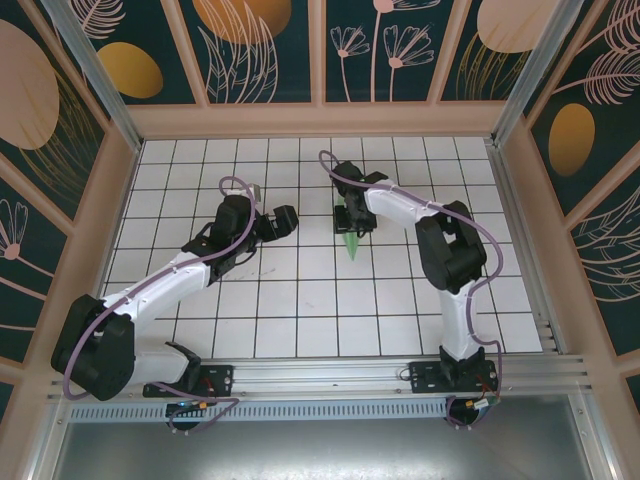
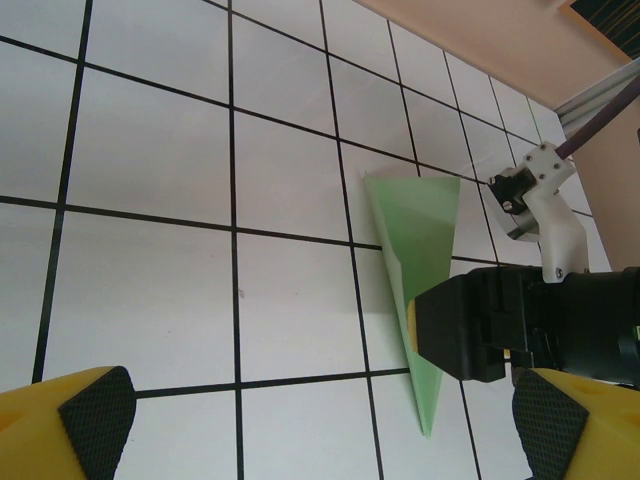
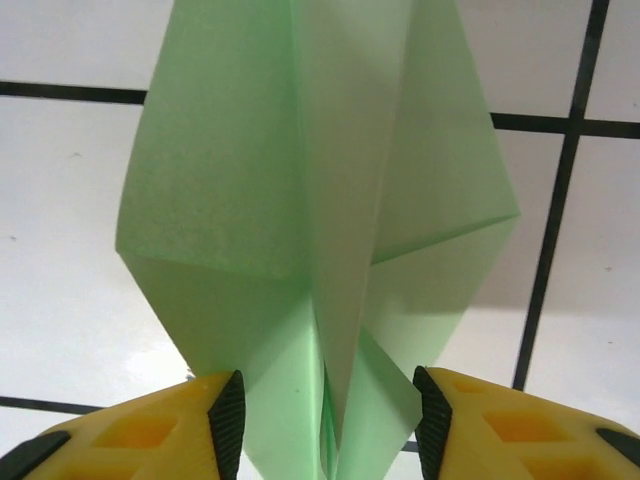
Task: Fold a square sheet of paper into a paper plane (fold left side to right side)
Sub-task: Press the paper plane at the center of the table.
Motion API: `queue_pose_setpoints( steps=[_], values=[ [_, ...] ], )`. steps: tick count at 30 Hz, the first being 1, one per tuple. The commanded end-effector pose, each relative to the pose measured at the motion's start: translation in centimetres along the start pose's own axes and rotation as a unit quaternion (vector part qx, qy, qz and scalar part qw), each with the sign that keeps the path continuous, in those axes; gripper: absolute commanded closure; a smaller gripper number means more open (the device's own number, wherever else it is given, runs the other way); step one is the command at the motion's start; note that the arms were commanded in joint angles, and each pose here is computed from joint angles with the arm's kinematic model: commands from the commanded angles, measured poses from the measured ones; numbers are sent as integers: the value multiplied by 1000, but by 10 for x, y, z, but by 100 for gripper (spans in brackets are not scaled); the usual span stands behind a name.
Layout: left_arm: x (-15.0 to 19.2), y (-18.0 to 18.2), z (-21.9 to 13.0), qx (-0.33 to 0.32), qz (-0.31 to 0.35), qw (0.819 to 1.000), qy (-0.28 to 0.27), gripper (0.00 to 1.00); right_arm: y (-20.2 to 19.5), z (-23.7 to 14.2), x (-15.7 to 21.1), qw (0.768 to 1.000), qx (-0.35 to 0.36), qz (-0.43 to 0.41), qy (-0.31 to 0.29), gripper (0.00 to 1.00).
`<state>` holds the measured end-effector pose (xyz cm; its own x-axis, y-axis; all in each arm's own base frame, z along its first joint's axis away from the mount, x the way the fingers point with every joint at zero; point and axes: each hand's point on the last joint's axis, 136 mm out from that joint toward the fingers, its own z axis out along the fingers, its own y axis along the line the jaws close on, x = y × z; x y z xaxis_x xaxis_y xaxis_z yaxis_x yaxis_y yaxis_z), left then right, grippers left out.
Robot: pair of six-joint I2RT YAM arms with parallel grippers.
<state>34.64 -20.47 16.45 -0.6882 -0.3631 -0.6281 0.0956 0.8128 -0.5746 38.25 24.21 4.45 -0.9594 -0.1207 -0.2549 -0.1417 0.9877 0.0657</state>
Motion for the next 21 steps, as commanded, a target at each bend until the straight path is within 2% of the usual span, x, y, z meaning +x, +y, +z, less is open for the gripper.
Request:
queue_pose_setpoints(
  steps=[1, 12, 21],
  values=[
    [-4, -1, -5, 8, -3, 1000, -10, 2, 4, 4, 0, 1000, 19, -9, 4, 45],
    [-2, -1, -5, 7, -3, 1000, -6, 1, 18, 5, -4, 1000, 18, -18, 0, 42],
    [-2, -1, -3, 8, -3, 1000, -4, 1, 8, -19, -9, 999, 32, -15, -22, 40]
  ],
)
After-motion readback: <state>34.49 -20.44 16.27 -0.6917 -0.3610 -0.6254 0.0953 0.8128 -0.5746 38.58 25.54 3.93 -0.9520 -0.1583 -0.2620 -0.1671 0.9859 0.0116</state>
